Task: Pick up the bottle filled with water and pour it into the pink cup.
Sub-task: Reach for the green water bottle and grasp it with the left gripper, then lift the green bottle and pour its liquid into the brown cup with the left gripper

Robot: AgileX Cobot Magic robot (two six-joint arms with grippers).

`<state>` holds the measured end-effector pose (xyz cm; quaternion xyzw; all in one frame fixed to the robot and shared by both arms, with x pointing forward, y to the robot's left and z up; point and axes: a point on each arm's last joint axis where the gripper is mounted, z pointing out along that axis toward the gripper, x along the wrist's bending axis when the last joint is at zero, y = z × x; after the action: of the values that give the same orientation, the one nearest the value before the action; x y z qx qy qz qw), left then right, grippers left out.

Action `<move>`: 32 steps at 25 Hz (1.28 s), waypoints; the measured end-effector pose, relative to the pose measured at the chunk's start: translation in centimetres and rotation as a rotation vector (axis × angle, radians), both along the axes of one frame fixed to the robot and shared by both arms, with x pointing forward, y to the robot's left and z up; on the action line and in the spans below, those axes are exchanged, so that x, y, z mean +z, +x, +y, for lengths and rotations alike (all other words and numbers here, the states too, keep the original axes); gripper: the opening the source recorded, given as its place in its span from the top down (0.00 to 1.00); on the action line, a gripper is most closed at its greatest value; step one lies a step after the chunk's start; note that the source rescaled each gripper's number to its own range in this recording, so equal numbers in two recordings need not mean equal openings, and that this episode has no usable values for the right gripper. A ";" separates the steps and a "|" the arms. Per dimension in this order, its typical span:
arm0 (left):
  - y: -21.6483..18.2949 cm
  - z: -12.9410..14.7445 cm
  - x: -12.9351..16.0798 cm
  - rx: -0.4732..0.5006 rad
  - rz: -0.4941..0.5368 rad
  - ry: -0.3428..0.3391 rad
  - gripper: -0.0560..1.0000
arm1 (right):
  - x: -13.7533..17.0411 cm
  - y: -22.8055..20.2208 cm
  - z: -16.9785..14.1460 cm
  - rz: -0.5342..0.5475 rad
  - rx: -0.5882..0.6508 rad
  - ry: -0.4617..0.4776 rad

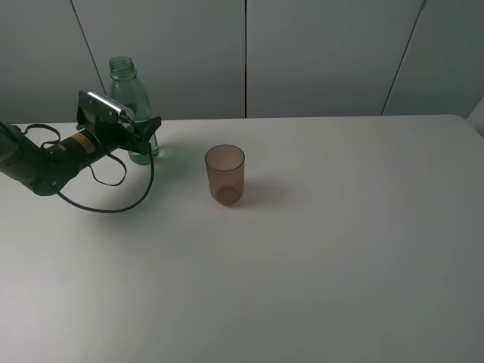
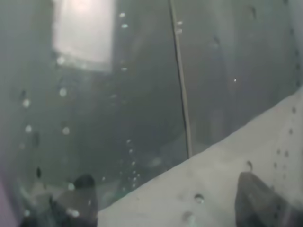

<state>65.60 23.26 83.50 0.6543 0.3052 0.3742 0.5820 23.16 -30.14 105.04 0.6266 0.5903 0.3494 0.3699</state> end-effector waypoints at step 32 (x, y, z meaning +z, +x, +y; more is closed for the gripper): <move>4.9 -4.3 12.3 -0.398 -0.515 0.294 0.95 | 0.0 0.0 0.0 0.000 0.000 0.000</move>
<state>70.45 19.00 95.76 0.6619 -0.0422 0.4462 0.6008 23.16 -30.14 105.04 0.6266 0.5903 0.3494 0.3699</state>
